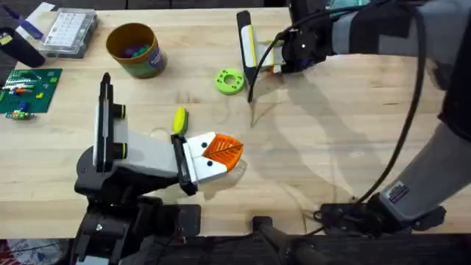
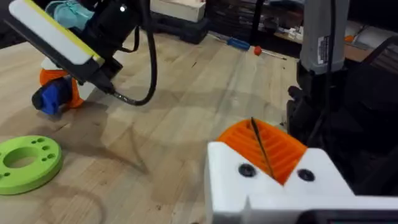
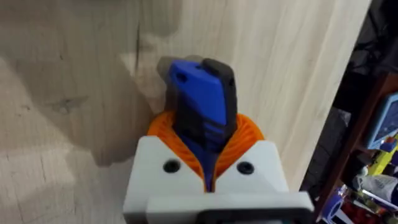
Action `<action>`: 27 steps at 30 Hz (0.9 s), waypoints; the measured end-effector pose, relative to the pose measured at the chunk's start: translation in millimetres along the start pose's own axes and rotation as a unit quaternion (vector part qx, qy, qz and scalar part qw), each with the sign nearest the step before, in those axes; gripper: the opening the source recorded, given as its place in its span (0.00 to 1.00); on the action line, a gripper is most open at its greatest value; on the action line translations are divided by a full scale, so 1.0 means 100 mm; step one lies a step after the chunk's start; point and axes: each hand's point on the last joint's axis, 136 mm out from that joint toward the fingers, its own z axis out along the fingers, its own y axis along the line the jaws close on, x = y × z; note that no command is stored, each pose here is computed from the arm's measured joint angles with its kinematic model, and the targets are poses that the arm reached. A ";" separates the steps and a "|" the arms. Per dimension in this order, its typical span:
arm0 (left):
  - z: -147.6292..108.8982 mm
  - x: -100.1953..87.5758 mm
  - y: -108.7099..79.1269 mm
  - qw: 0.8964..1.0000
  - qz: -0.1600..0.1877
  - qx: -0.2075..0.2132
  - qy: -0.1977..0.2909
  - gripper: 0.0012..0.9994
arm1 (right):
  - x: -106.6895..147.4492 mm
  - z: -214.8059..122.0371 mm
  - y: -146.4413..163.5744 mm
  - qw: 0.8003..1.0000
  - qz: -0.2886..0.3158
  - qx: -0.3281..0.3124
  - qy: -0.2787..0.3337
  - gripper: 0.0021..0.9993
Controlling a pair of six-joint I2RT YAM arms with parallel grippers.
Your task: Pick up the gripper from the table and insert it into the empty holder that is missing its gripper. Then pick up a screw, insert it into the mounting hole, and use the screwdriver to tighten it. Finally, clean up the table by picking up the vegetable and placing it into the bucket.
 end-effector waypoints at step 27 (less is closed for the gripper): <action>0.00 0.00 0.00 1.000 0.000 0.000 0.000 0.01 | 0.01 -0.02 -0.20 1.000 -0.007 0.024 0.008 0.99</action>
